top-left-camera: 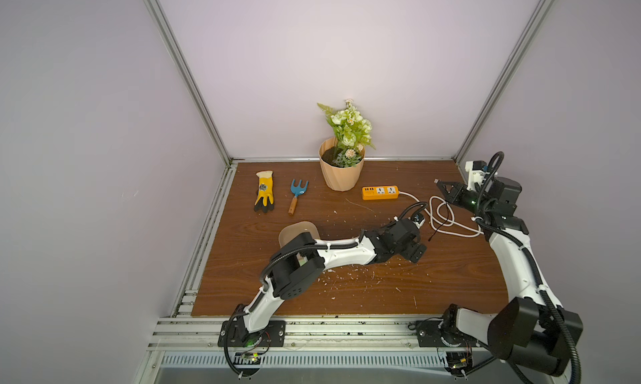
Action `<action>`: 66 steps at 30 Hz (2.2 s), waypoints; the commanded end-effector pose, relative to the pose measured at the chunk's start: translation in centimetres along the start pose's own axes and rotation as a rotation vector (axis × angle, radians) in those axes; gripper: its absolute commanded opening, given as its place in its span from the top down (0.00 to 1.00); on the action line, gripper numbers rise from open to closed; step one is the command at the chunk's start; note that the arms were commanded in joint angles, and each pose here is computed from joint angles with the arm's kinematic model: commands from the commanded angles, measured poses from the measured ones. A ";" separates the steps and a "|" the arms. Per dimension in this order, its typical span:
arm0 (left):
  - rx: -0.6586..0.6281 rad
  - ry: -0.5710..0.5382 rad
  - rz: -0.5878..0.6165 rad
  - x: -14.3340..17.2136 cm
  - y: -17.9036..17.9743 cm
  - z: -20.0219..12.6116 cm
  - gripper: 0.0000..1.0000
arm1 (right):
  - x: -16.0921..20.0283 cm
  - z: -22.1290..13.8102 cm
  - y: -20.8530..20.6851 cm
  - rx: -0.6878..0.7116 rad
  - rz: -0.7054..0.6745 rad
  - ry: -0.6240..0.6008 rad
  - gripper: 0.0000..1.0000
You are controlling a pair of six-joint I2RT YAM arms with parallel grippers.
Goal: Charge the electronic scale
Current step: Pick up the plug from the center of the board, then insert the charging cable into the plug.
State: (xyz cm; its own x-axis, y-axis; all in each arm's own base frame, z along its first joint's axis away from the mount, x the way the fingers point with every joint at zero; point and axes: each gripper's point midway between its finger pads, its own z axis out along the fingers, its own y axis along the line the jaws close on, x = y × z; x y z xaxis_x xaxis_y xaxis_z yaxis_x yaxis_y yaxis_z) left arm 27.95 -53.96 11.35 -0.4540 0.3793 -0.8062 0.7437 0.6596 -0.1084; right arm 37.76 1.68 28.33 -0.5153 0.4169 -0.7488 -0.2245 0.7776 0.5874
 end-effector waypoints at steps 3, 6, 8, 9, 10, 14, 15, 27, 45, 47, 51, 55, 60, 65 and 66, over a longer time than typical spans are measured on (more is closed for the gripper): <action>-0.090 0.088 -0.066 1.9 0.4 1.9 0.01 | -1.2 -0.4 0.3 0.008 0.006 -0.025 1.00; -0.109 0.124 -0.073 2.9 0.4 3.1 0.01 | -1.2 -0.4 0.1 0.018 0.008 -0.025 1.00; -0.112 0.142 -0.064 3.6 0.1 3.7 0.01 | -1.3 -0.4 0.1 0.023 0.008 -0.023 1.00; -0.121 0.151 -0.057 4.0 0.0 3.9 0.01 | -1.3 -0.4 0.1 0.022 0.007 -0.025 1.00; -0.126 0.158 -0.053 4.2 -0.1 4.1 0.00 | -1.3 -0.3 0.1 0.022 0.009 -0.023 1.00; -0.142 0.186 -0.041 5.1 0.2 4.6 0.04 | -1.2 -0.4 0.3 0.015 0.009 -0.019 1.00; -0.150 0.190 -0.034 5.3 0.4 4.6 0.07 | -1.2 -0.4 0.2 0.018 0.011 -0.019 1.00; -0.163 0.161 0.135 4.4 1.8 2.7 0.49 | 0.1 -0.1 1.0 -0.042 0.008 0.034 1.00; -0.036 -0.581 0.684 -5.6 12.9 -20.7 0.61 | 9.1 1.2 17.3 -0.650 -0.208 0.364 1.00; -0.077 -0.640 0.784 -5.4 13.1 -22.4 0.61 | 10.0 0.9 18.9 -0.701 -0.252 0.387 1.00; -0.128 -0.632 0.878 -5.2 13.8 -23.5 0.59 | 11.9 0.5 21.6 -0.790 -0.322 0.442 1.00; -0.156 -0.663 0.897 -5.3 14.0 -24.6 0.64 | 13.6 0.5 23.0 -0.829 -0.368 0.493 1.00; -0.133 -0.685 0.920 -5.3 13.3 -25.4 0.64 | 14.8 1.2 23.0 -0.814 -0.407 0.516 1.00; -0.103 -0.701 0.931 -5.5 12.6 -26.3 0.64 | 14.8 1.8 22.6 -0.772 -0.467 0.490 1.00; -0.102 -0.701 0.932 -5.5 12.5 -26.4 0.64 | 14.7 1.8 22.7 -0.772 -0.476 0.480 1.00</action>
State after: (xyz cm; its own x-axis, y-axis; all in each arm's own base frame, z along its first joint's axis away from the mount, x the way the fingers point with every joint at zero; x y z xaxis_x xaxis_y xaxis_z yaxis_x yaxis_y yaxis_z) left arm 27.84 -30.78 26.88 0.5588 0.3836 -0.7352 0.6324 0.3763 0.6771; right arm 25.67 26.55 28.67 -0.5728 -0.2213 -0.7893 -0.8189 0.1980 0.5388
